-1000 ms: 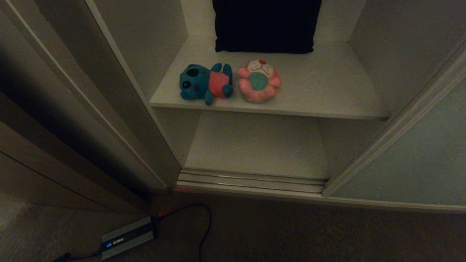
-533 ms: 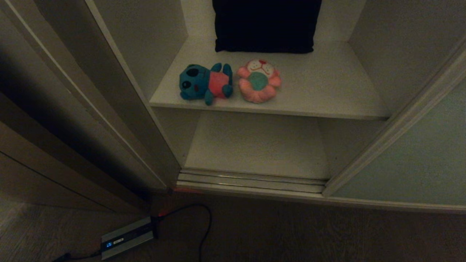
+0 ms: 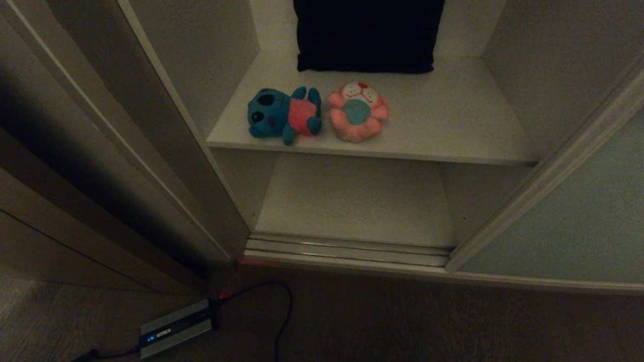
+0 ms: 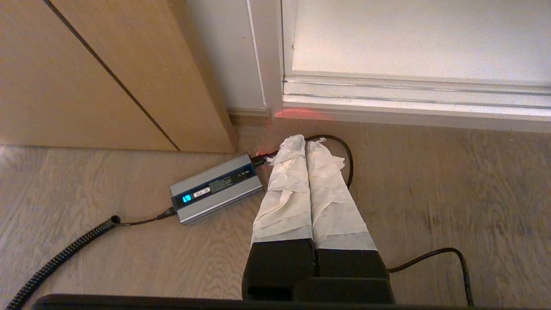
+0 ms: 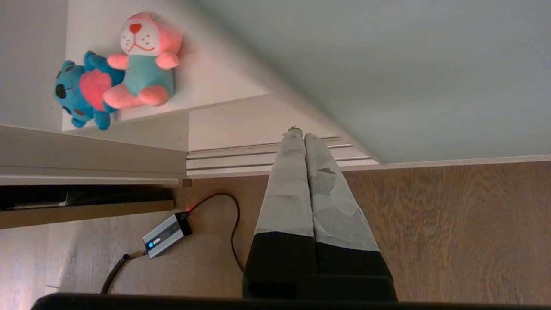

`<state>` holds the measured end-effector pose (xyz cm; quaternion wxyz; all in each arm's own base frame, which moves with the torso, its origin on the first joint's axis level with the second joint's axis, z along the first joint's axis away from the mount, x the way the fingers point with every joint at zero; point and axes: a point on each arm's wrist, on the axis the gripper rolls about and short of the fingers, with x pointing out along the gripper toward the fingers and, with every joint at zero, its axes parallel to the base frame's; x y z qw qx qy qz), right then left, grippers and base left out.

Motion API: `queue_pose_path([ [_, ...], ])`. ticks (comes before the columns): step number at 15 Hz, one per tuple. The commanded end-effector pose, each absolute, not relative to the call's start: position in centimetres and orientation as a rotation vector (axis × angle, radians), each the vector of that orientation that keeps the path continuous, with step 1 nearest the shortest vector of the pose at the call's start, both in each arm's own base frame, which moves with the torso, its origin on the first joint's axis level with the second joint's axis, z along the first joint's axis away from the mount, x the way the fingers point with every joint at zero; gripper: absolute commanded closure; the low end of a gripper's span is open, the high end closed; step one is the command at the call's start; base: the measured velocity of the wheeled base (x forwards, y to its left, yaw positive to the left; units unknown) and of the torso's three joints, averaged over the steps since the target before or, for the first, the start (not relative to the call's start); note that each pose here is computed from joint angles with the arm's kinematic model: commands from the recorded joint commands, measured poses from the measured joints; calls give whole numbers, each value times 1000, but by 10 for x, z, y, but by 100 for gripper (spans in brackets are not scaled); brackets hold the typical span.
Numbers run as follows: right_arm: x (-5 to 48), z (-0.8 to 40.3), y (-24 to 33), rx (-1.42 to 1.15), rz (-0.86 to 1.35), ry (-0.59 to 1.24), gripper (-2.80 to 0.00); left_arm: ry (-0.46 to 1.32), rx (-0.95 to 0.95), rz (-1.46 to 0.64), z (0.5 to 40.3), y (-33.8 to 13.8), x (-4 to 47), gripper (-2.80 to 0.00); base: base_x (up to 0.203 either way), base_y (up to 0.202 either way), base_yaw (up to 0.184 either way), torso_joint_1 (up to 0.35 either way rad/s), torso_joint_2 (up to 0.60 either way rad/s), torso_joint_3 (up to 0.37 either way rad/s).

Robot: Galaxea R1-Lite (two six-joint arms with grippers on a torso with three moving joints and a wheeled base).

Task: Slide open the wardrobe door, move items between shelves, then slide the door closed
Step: Close the door

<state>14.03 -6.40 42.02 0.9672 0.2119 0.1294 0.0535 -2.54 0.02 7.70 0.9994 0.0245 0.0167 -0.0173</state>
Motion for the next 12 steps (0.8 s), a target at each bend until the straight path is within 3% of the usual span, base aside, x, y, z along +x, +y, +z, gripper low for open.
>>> queue_pose_path([
  [1,156,415,-72,444,111,283,0,36,49,-35,77,0,-25,0,0,0,0,0,0,0],
  [12,180,410,-75,438,155,302,0,38,49,-35,77,0,-25,0,0,0,0,0,0,0],
])
